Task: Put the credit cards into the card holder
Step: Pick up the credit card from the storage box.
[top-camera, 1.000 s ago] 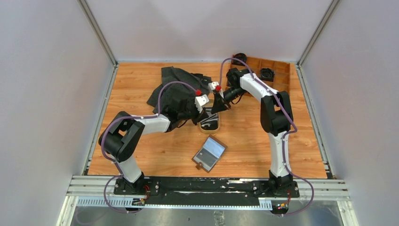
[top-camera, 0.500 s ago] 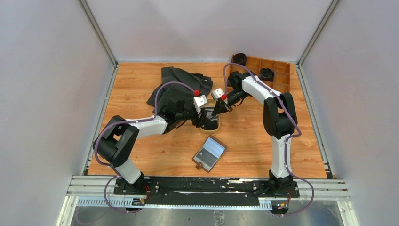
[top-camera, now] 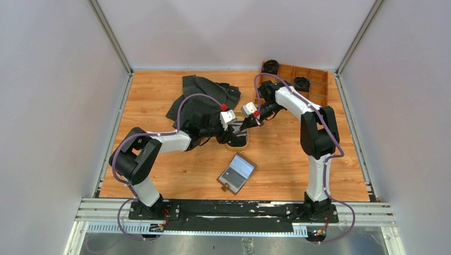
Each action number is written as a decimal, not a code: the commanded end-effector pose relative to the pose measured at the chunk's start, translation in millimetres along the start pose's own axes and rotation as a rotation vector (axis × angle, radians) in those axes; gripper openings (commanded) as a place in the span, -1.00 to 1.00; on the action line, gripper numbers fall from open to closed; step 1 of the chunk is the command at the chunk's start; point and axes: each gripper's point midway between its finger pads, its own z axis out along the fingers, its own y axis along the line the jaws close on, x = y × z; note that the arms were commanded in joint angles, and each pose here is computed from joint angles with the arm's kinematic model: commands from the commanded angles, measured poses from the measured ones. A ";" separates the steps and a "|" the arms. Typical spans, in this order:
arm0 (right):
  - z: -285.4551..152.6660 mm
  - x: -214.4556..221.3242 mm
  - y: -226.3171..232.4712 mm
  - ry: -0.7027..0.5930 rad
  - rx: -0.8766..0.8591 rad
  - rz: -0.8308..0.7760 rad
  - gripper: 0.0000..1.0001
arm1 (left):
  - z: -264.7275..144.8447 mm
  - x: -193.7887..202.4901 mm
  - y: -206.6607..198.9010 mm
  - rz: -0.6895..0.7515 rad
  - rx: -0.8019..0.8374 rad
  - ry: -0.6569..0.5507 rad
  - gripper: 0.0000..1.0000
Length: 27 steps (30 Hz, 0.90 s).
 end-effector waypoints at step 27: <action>-20.5 -25.4 -19.0 -0.050 0.056 0.378 -0.16 | 1.9 3.1 13.7 0.044 -0.083 0.022 -1.00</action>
